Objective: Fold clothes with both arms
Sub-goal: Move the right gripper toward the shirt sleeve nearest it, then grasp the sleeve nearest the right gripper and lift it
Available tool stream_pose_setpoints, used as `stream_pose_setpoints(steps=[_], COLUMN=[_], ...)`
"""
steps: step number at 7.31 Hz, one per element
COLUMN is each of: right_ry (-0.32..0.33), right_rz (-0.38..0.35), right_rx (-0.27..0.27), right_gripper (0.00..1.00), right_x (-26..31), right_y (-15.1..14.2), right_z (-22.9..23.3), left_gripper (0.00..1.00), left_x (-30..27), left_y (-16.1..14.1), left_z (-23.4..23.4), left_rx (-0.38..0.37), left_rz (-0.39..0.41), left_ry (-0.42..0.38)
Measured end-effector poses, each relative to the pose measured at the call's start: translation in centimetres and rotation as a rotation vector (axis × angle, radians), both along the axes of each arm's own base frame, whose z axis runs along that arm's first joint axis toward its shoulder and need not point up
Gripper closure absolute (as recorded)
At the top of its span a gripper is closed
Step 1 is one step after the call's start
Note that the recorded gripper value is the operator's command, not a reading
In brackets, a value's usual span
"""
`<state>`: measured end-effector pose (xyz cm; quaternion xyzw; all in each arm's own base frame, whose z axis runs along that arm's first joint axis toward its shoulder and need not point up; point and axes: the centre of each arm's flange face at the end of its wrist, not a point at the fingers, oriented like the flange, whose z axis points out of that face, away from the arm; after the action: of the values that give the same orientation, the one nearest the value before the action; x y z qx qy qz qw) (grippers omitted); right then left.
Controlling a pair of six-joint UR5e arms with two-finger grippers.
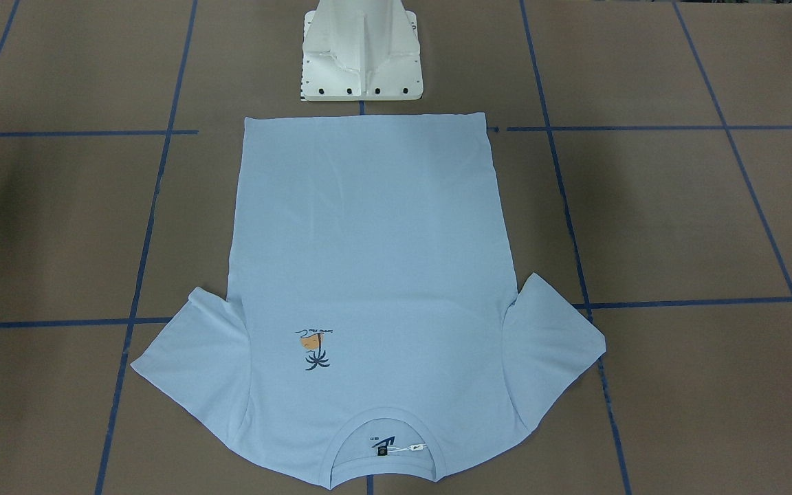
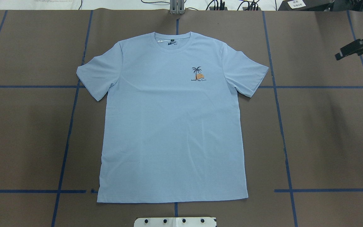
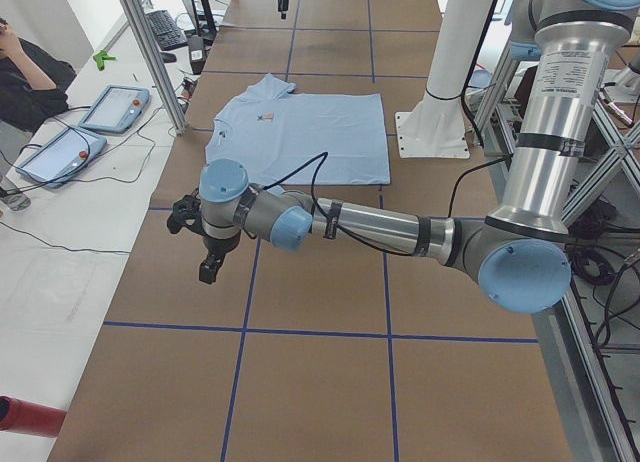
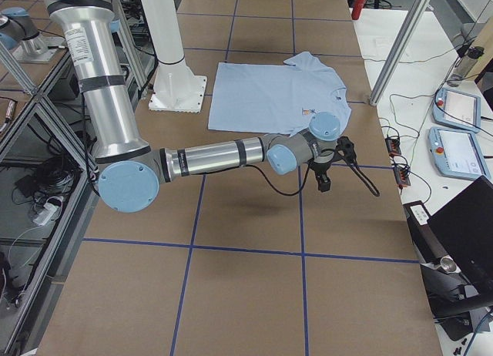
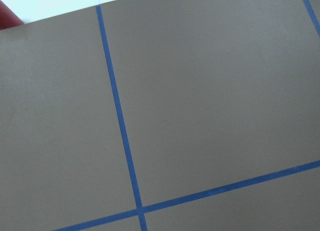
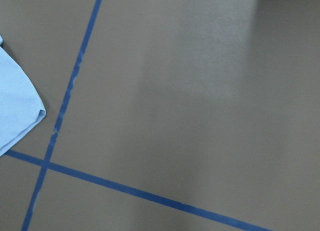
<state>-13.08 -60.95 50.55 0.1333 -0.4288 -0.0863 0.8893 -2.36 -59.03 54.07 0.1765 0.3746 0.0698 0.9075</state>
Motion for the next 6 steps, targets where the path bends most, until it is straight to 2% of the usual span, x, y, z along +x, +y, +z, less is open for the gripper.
stream_pose_setpoints(steps=[2,3,6], right_ry=[-0.011,-0.002,0.050], right_rz=[0.048,0.045,0.026], right_rx=[-0.043,-0.054,-0.068], right_gripper=[0.00,0.00,0.00], right_x=[-9.9,-14.3,-21.8], right_y=[-1.4,-2.5,-4.7], right_z=[-4.8,-6.3,-6.9], left_gripper=[0.00,0.00,0.00], left_x=[0.1,0.2,0.2], left_y=[-0.6,-0.6,-0.8], left_z=[0.1,0.4,0.9], left_rx=[0.004,0.010,0.022], left_rz=[0.002,0.002,0.002], left_ry=[0.002,0.003,0.004])
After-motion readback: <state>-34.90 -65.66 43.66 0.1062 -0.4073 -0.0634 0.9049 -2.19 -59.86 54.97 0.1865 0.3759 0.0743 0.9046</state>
